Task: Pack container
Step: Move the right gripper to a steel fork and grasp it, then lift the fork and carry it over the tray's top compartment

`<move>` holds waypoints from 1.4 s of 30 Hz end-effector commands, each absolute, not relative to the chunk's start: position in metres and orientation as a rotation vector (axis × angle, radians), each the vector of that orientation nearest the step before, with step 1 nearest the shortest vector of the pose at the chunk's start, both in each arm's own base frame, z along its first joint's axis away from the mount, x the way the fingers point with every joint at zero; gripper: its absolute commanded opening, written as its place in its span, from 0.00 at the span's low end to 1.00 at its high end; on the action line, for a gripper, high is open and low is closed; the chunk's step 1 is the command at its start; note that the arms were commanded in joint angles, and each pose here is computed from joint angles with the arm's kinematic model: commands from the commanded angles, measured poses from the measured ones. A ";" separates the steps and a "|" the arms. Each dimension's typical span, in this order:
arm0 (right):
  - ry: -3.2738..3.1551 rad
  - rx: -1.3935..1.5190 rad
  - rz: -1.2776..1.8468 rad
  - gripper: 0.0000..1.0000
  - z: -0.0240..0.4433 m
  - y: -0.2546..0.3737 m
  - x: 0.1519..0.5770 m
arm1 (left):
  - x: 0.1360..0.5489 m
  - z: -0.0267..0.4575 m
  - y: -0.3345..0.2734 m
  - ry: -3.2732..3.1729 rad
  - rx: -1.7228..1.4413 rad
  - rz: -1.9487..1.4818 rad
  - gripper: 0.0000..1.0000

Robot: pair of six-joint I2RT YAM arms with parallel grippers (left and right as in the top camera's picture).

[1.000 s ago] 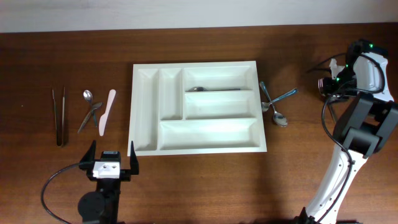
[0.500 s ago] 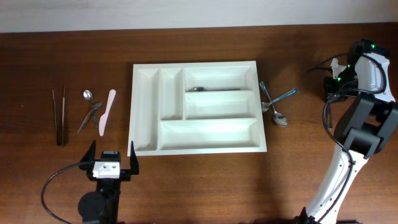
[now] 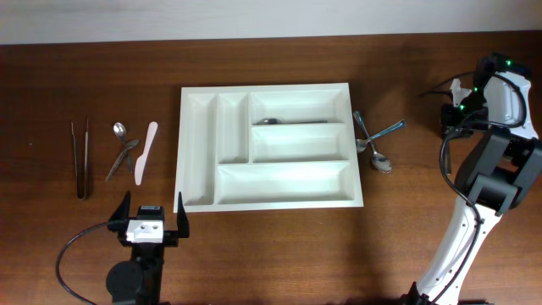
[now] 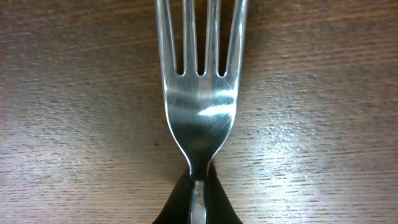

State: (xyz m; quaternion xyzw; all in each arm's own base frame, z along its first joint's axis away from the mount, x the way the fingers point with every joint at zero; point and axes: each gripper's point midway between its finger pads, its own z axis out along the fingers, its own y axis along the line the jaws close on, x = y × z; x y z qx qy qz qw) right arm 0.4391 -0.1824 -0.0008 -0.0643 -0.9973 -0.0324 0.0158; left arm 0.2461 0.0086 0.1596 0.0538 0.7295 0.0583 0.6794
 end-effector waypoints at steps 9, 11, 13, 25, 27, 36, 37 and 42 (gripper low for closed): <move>-3.158 -0.190 -0.200 0.04 0.010 -0.172 0.466 | 0.246 0.159 0.007 1.635 0.135 0.130 0.99; -3.176 -0.187 -0.191 0.04 0.018 -0.173 0.470 | 0.246 0.159 0.007 1.635 0.135 0.131 0.99; -3.191 -0.181 -0.184 0.03 0.024 -0.173 0.473 | 0.246 0.159 0.007 1.635 0.135 0.131 0.99; -3.226 -0.047 -0.170 0.04 0.035 -0.142 0.491 | 0.246 0.159 0.007 1.635 0.135 0.131 0.99; -3.239 -0.009 -0.163 0.04 0.039 -0.132 0.497 | 0.246 0.159 0.007 1.635 0.135 0.131 0.99; -3.396 0.249 -0.097 0.04 0.089 -0.076 0.541 | 0.246 0.159 0.007 1.635 0.135 0.131 0.99; -3.418 0.303 -0.086 0.04 0.097 -0.069 0.546 | 0.246 0.159 0.007 1.635 0.135 0.131 0.99; -3.510 0.585 -0.044 0.04 0.135 -0.023 0.569 | 0.246 0.159 0.007 1.635 0.135 0.131 0.99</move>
